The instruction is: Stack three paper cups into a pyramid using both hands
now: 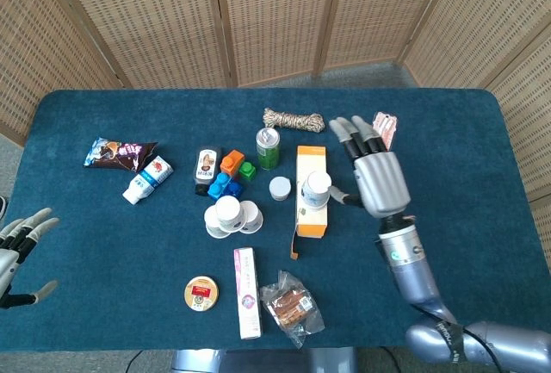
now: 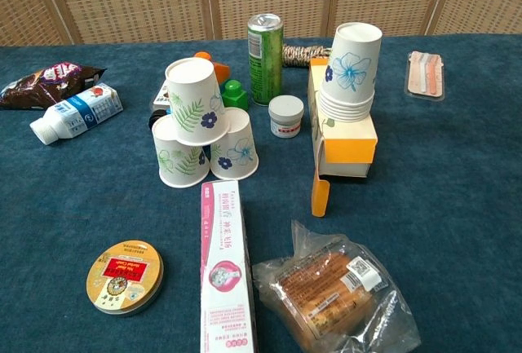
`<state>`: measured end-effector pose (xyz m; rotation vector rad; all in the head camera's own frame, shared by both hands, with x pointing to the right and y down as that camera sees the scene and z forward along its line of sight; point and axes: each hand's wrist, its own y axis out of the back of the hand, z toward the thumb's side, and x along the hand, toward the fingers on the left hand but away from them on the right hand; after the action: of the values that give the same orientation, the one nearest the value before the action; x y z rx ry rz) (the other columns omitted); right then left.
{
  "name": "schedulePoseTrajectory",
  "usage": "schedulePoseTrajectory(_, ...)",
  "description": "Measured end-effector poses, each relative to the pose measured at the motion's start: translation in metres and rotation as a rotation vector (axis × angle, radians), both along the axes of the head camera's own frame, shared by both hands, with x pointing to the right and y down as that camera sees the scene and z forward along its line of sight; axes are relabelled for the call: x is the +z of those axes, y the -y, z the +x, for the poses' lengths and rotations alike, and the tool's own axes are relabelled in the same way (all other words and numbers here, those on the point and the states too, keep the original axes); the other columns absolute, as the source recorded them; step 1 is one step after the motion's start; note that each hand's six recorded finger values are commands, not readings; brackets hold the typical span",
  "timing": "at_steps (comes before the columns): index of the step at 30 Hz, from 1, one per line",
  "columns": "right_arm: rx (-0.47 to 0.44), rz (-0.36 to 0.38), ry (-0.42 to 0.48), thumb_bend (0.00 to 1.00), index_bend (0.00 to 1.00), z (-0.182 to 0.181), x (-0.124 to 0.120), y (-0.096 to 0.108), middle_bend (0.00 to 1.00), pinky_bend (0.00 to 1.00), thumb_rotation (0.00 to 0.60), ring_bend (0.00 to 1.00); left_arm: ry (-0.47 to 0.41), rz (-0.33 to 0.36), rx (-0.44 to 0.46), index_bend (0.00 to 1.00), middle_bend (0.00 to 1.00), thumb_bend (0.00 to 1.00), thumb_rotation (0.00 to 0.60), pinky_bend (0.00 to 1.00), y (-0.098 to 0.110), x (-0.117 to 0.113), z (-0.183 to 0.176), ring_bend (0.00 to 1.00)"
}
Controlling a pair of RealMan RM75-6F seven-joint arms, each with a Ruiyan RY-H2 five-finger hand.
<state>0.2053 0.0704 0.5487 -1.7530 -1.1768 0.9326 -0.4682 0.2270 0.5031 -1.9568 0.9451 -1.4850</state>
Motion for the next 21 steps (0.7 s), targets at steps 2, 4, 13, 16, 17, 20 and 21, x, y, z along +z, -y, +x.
schedulePoseTrajectory(2,0.019,0.0,0.001,0.03,0.01,0.016,0.002,0.002,0.02,0.16,0.6,0.0,0.001,0.0,0.002,0.08,0.0,0.31,0.6,0.0,0.0,0.0,0.001,0.0)
schedulePoseTrajectory(4,0.033,-0.002,0.002,0.03,0.02,0.029,0.004,0.002,0.02,0.16,0.6,0.0,0.0,-0.001,0.004,0.08,0.0,0.31,0.6,0.0,-0.001,0.0,0.002,0.0)
schedulePoseTrajectory(13,0.128,-0.023,-0.017,0.02,0.02,0.102,0.018,-0.004,0.02,0.16,0.6,0.0,0.004,0.003,0.004,0.08,0.0,0.31,0.6,0.0,-0.001,0.0,0.001,0.0)
schedulePoseTrajectory(16,0.162,-0.03,-0.04,0.02,0.02,0.128,0.023,-0.009,0.02,0.16,0.6,0.0,0.006,0.001,0.009,0.08,0.0,0.31,0.6,0.0,-0.002,0.0,0.002,0.0)
schedulePoseTrajectory(17,0.176,-0.035,-0.048,0.02,0.02,0.137,0.025,-0.012,0.02,0.16,0.6,0.0,0.006,0.0,0.011,0.08,0.0,0.31,0.6,0.0,-0.002,0.0,0.003,0.0)
schedulePoseTrajectory(20,0.211,-0.047,-0.069,0.02,0.02,0.16,0.029,-0.019,0.02,0.16,0.6,0.0,0.007,0.001,0.015,0.08,0.0,0.31,0.6,0.0,-0.003,0.0,0.004,0.0)
schedulePoseTrajectory(21,0.219,-0.049,-0.077,0.02,0.02,0.167,0.03,-0.021,0.02,0.16,0.6,0.0,0.008,0.002,0.015,0.08,0.0,0.31,0.6,0.0,-0.004,0.0,0.004,0.0)
